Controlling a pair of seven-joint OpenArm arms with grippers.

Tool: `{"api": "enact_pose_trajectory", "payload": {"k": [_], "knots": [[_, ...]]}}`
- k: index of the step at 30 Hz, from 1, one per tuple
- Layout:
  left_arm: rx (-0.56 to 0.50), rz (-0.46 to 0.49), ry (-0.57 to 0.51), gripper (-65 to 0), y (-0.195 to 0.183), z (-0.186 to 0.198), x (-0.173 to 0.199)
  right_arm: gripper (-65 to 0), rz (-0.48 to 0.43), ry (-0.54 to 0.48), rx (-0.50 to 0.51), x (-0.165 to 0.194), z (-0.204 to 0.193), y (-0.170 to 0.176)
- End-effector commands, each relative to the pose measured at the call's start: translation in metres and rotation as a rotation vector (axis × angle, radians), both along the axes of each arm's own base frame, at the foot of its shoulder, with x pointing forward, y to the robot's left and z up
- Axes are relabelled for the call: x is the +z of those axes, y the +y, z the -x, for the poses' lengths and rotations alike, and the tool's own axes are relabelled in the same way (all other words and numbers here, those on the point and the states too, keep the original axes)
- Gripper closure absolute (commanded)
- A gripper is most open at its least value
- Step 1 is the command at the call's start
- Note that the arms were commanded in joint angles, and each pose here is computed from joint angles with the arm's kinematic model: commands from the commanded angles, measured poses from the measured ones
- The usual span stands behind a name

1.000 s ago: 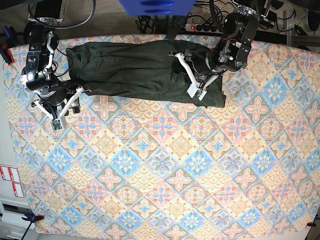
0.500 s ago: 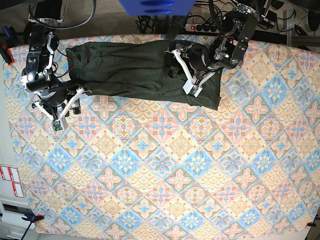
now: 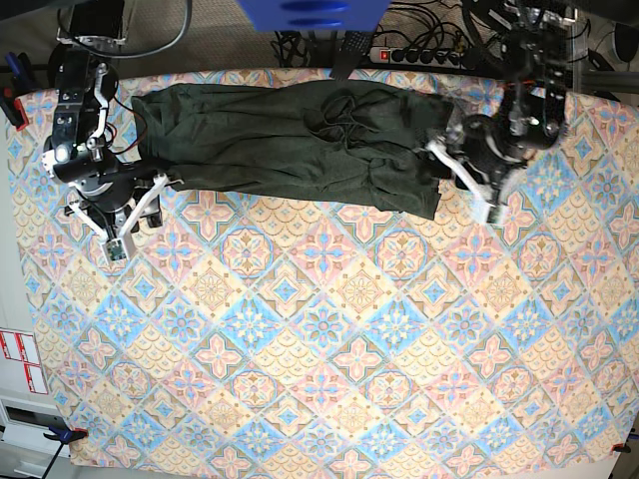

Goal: Fold the T-shirt properly
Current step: 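Push the folded end further toward the shirt middle with the left gripper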

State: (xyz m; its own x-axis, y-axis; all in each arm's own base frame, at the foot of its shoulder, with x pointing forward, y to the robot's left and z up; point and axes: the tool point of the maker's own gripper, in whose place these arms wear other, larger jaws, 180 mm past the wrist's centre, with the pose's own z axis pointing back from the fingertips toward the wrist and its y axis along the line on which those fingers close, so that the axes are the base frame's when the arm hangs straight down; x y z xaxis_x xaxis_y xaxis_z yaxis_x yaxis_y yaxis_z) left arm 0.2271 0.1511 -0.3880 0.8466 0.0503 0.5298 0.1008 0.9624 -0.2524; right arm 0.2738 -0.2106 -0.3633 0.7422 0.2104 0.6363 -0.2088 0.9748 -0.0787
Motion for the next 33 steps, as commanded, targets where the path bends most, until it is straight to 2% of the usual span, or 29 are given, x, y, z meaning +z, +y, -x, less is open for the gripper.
{"api": "enact_pose_trajectory", "payload": {"k": [1,7,17,19,23,27,33], "knots": [[0.007,0.007,-0.019,-38.4,0.003,-0.006,0.004,-22.2,0.004,-0.051,0.009,0.013,-0.009,-0.001],[0.057,0.009,0.016,-38.5,0.016,-0.026,-0.014,-22.2,0.004,-0.046,0.009,0.012,-0.008,-0.001],[-0.007,0.072,0.09,-37.3,-0.029,-0.045,-0.042,-22.2,0.004,-0.043,0.007,0.011,-0.007,-0.002],[-0.03,0.089,0.096,-32.5,-0.042,-0.042,-0.043,-22.2,0.005,-0.044,0.006,0.011,-0.007,-0.002],[-0.103,0.099,0.1,-10.8,-0.063,-0.035,-0.044,-22.2,0.005,-0.045,0.003,0.012,-0.007,-0.003],[-0.216,0.119,0.054,-10.9,-0.088,-0.024,-0.03,-22.2,0.005,-0.047,0.002,0.012,-0.007,-0.004],[-0.234,0.125,0.046,-11.5,-0.093,-0.015,-0.024,-22.2,0.004,-0.05,0.001,0.013,-0.008,-0.004]]}}
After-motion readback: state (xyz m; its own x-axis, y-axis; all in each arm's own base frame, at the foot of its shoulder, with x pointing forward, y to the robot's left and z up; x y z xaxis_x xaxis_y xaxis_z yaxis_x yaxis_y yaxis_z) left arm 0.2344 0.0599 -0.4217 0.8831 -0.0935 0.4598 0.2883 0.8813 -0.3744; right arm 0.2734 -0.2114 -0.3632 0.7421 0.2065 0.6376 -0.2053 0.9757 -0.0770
